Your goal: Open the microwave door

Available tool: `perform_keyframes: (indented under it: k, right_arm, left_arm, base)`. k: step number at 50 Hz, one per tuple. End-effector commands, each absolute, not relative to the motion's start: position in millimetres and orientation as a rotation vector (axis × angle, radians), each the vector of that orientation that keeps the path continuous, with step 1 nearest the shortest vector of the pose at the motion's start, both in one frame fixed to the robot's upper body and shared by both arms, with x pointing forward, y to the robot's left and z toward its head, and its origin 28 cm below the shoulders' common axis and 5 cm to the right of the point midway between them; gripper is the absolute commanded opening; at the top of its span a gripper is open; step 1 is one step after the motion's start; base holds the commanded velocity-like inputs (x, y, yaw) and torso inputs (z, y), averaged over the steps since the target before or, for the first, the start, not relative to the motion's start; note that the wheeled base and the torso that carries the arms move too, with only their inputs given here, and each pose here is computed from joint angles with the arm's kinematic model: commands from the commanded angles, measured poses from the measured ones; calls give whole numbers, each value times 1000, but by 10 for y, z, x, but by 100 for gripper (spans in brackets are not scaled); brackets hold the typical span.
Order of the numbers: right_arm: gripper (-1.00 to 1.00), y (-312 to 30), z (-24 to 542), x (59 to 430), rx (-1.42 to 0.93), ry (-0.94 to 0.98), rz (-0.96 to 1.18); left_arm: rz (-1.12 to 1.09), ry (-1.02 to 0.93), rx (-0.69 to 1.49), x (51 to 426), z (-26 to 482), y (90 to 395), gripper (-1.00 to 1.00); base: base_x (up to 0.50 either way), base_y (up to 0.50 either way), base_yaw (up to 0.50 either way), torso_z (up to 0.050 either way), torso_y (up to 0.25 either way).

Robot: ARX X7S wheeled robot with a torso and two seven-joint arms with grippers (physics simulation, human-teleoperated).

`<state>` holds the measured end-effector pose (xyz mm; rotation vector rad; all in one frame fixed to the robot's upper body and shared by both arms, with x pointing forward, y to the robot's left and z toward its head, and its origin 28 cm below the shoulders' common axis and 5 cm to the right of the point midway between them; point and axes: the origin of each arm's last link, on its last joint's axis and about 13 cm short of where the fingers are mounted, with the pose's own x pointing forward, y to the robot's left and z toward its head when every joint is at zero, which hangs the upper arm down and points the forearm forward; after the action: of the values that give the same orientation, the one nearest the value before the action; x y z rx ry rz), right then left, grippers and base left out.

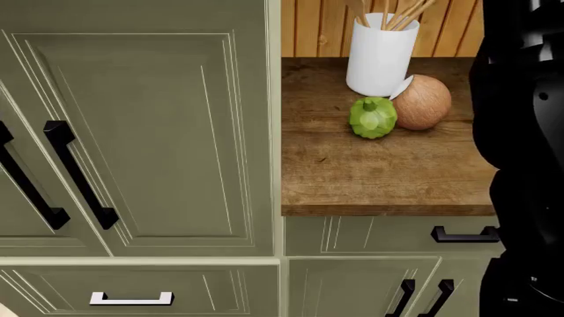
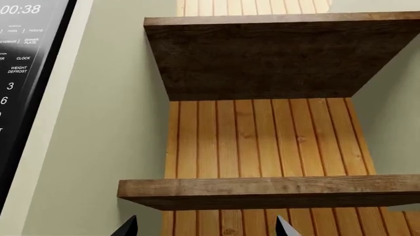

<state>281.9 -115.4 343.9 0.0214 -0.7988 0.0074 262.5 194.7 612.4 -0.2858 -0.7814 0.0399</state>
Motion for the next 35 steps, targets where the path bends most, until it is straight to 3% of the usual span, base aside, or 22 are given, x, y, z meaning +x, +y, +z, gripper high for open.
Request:
perform_keyframes:
  k: [1,18,35]
  right_arm:
    - [100,-1143,3453,2813,20,-801,10]
    - [100,-1129,3468,2818,16,-803,16]
    - [100,-1110,3447,2839,24,-801,23]
  left_arm:
    - [239,-793,-341,2794,6107,2207,100]
    - [395,-808,-365,2853,6062,2526,100]
    - [505,-833,-299,2626,6070,2871,100]
  base:
    - [0,0,0,0,0]
    - [0,0,0,0,0]
    - [0,0,0,0,0]
